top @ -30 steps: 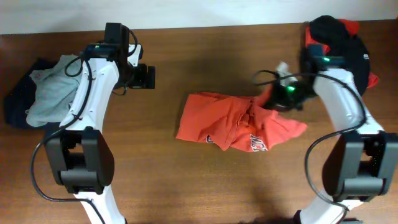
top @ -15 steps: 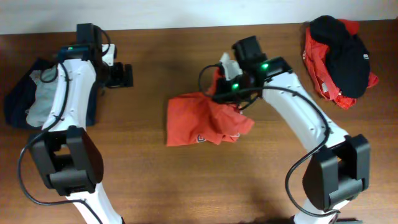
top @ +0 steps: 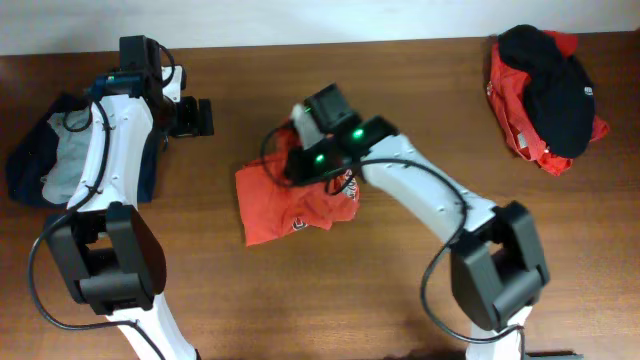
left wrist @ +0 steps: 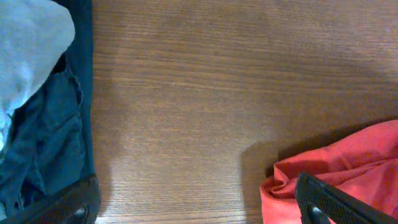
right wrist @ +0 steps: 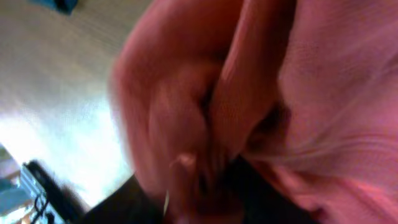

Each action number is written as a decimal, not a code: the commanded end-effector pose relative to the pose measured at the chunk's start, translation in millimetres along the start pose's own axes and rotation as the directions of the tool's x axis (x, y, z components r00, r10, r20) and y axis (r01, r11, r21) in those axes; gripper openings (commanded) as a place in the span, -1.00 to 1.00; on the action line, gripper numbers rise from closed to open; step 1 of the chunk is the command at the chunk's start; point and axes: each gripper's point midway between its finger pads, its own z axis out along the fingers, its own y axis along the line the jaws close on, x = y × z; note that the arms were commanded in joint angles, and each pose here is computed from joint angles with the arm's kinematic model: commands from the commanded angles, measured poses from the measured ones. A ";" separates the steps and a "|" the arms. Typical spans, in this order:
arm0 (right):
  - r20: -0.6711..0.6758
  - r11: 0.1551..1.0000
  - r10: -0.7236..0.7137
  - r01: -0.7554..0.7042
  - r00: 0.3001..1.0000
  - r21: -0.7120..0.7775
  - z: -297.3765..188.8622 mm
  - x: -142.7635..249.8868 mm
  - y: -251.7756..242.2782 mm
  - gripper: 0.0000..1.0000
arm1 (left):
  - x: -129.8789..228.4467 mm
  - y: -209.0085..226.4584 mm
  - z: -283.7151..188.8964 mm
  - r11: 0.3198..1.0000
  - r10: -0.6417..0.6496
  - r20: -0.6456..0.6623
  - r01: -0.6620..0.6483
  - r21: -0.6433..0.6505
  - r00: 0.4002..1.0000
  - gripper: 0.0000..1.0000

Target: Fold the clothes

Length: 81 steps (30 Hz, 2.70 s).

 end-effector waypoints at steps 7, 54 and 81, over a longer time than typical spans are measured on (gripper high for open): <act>-0.038 0.982 -0.151 0.146 0.988 -0.117 16.2 20.7 66.4 0.19 | -16.4 3.8 -18.9 1.000 0.007 0.073 -0.007 0.005 0.997 0.99; 0.029 0.874 0.204 -0.196 0.979 0.444 -8.4 17.0 -29.7 -0.03 | -13.8 66.6 -34.1 0.981 -0.195 0.097 0.195 0.014 0.976 0.99; 0.169 0.853 0.153 -0.217 0.974 0.474 19.5 -17.0 -48.6 -0.03 | -6.5 64.7 -33.4 0.980 -0.197 0.067 0.197 0.013 0.978 0.99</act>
